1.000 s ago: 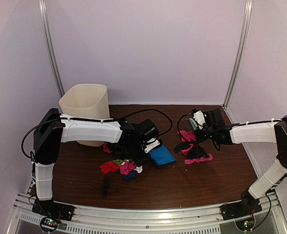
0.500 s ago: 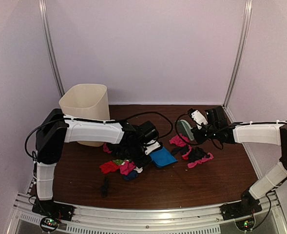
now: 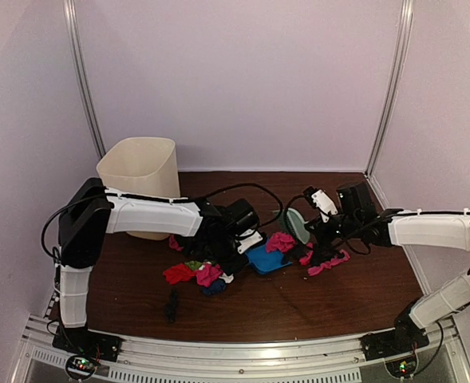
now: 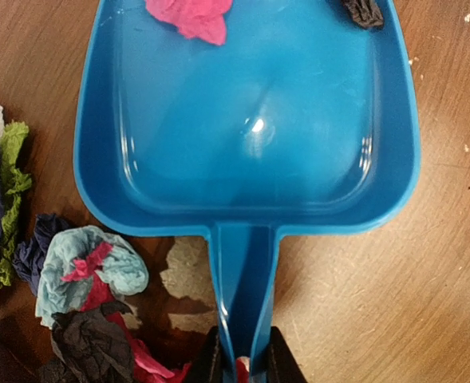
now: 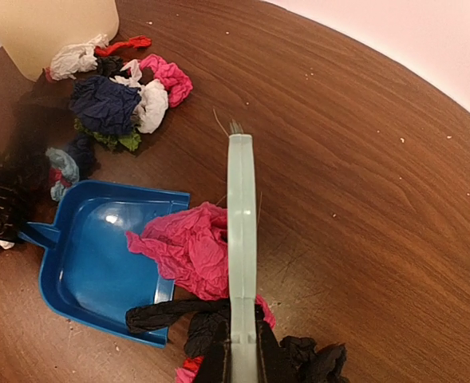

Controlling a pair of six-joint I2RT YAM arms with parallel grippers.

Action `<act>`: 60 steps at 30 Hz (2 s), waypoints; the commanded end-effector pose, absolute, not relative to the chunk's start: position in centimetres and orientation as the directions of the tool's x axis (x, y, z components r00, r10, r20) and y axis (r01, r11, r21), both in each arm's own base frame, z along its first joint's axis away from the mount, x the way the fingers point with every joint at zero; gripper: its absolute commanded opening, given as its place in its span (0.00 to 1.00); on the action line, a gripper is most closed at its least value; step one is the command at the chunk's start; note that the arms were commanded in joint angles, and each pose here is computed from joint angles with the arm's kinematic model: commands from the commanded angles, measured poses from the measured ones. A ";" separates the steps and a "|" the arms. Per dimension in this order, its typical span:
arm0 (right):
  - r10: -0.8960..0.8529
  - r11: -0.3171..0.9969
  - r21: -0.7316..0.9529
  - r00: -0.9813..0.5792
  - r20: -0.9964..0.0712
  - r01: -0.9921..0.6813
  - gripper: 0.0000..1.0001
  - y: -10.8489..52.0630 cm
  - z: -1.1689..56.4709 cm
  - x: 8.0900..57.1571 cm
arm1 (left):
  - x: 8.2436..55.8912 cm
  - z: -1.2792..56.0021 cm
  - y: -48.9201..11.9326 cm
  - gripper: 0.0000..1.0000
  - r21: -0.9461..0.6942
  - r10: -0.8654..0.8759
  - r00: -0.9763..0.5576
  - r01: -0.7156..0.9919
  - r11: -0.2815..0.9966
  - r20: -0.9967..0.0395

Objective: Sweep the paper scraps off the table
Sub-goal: Sweep the paper scraps into the dustpan.

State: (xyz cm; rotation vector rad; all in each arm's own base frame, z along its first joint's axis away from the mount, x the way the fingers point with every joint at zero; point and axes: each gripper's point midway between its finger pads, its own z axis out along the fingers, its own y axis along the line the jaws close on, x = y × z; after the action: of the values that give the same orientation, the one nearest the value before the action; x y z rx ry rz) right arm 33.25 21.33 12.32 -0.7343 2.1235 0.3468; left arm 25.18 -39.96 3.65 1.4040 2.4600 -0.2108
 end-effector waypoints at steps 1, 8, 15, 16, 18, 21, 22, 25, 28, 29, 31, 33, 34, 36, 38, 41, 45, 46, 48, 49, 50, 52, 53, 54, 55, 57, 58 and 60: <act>-0.335 0.761 0.069 -0.482 -0.809 -0.645 0.00 22.7 13.1 31.6 | 25.6 3.7 -40.2 0.00 0.013 0.806 -0.469 0.861 0.508 -0.360; -0.212 0.670 0.224 -0.471 -0.857 -0.708 0.00 24.9 16.1 29.4 | 25.1 3.9 -40.5 0.00 -0.029 0.797 -0.465 0.869 0.494 -0.385; -0.083 0.755 0.240 -0.453 -0.888 -0.610 0.00 22.8 18.9 29.8 | 24.6 4.0 -40.4 0.00 -0.048 0.798 -0.461 0.875 0.482 -0.389; -0.065 0.792 0.230 -0.452 -0.890 -0.566 0.00 21.9 19.2 30.2 | 24.5 3.9 -40.4 0.00 -0.050 0.798 -0.462 0.875 0.482 -0.387; -0.024 0.857 0.214 -0.452 -0.892 -0.468 0.00 19.8 19.7 30.8 | 24.3 3.8 -40.3 0.00 -0.056 0.799 -0.462 0.876 0.479 -0.384; 0.051 0.922 0.216 -0.452 -0.891 -0.321 0.00 16.9 20.4 30.8 | 24.1 3.8 -40.2 0.00 -0.063 0.800 -0.462 0.877 0.476 -0.383; 0.070 0.935 0.216 -0.451 -0.890 -0.281 0.00 16.0 20.5 30.7 | 24.0 3.8 -40.1 0.00 -0.064 0.801 -0.460 0.878 0.474 -0.382; 0.126 0.961 0.222 -0.451 -0.884 -0.167 0.00 13.6 20.6 30.1 | 23.7 4.0 -40.2 0.00 -0.072 0.801 -0.458 0.881 0.469 -0.385; 0.194 0.973 0.230 -0.454 -0.869 -0.026 0.00 11.1 20.3 29.7 | 23.3 4.0 -40.5 0.00 -0.078 0.806 -0.449 0.886 0.457 -0.386; 0.208 0.973 0.230 -0.455 -0.866 0.007 0.00 10.6 20.2 29.6 | 23.1 4.1 -40.6 0.00 -0.080 0.807 -0.446 0.888 0.452 -0.387; 0.231 0.973 0.215 -0.461 -0.857 0.087 0.00 9.2 19.8 29.4 | 22.9 4.1 -40.7 0.00 -0.083 0.809 -0.442 0.891 0.446 -0.388; 0.237 0.971 0.193 -0.481 -0.844 0.140 0.00 8.5 19.1 29.2 | 22.6 4.1 -40.9 0.00 -0.089 0.810 -0.438 0.893 0.441 -0.389; 0.237 0.971 0.183 -0.493 -0.837 0.155 0.00 8.3 18.8 29.1 | 22.5 4.1 -41.0 0.00 -0.091 0.812 -0.436 0.895 0.437 -0.388; 0.237 0.970 0.167 -0.525 -0.817 0.178 0.00 8.1 17.9 28.9 | 22.3 4.2 -41.2 0.00 -0.096 0.813 -0.431 0.898 0.430 -0.390; 0.235 0.971 0.164 -0.554 -0.798 0.177 0.00 8.3 17.2 28.6 | 22.1 4.2 -41.4 0.00 -0.099 0.815 -0.427 0.900 0.424 -0.392; 0.219 0.976 0.176 -0.597 -0.772 0.129 0.00 9.5 16.0 28.4 | 22.0 4.2 -41.7 0.00 -0.102 0.815 -0.426 0.901 0.421 -0.393; 0.176 0.981 0.188 -0.653 -0.737 0.052 0.00 11.6 14.3 28.1 | 22.0 4.1 -42.1 0.00 -0.105 0.815 -0.425 0.902 0.419 -0.395; 0.170 0.980 0.199 -0.659 -0.733 0.032 0.00 12.0 14.0 28.1 | 21.9 4.1 -42.2 0.00 -0.107 0.815 -0.424 0.902 0.418 -0.396; 0.159 0.975 0.222 -0.669 -0.726 -0.008 0.00 13.1 13.6 28.1 | 21.9 4.1 -42.4 0.00 -0.106 0.815 -0.422 0.903 0.416 -0.398; 0.157 0.972 0.235 -0.672 -0.723 -0.026 0.00 13.6 13.4 28.2 | 22.0 4.1 -42.4 0.00 -0.107 0.815 -0.422 0.903 0.416 -0.398; 0.154 0.968 0.246 -0.673 -0.723 -0.044 0.00 14.0 13.3 28.2 | 22.0 4.0 -42.5 0.00 -0.108 0.815 -0.422 0.903 0.415 -0.397; 0.143 0.959 0.270 -0.677 -0.722 -0.085 0.00 15.0 13.2 28.3 | 22.0 3.9 -42.5 0.00 -0.109 0.815 -0.424 0.902 0.417 -0.394; 0.138 0.953 0.283 -0.679 -0.721 -0.106 0.00 15.5 13.3 28.3 | 22.0 3.8 -42.6 0.00 -0.110 0.815 -0.424 0.902 0.417 -0.394; 0.132 0.945 0.299 -0.682 -0.720 -0.133 0.00 16.1 13.4 28.3 | 22.0 3.8 -42.6 0.00 -0.109 0.815 -0.424 0.902 0.417 -0.394; 0.126 0.937 0.313 -0.684 -0.718 -0.156 0.00 16.6 13.4 28.2 | 22.0 3.8 -42.6 0.00 -0.108 0.815 -0.425 0.902 0.418 -0.394; 0.117 0.913 0.349 -0.685 -0.719 -0.210 0.00 17.8 14.0 27.9 | 22.1 3.9 -42.6 0.00 -0.107 0.815 -0.424 0.903 0.417 -0.396; 0.115 0.901 0.364 -0.682 -0.722 -0.234 0.00 18.2 14.4 27.8 | 22.1 3.9 -42.6 0.00 -0.106 0.815 -0.424 0.902 0.418 -0.396; 0.113 0.875 0.392 -0.670 -0.734 -0.282 0.00 19.0 15.5 27.6 | 22.1 3.9 -42.6 0.00 -0.105 0.815 -0.423 0.903 0.418 -0.396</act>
State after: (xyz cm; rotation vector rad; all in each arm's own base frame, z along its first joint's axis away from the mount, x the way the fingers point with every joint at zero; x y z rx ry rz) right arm 27.92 16.28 13.11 -0.0120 2.3071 0.4366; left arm 22.19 -41.61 3.48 1.4744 2.4205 -0.4099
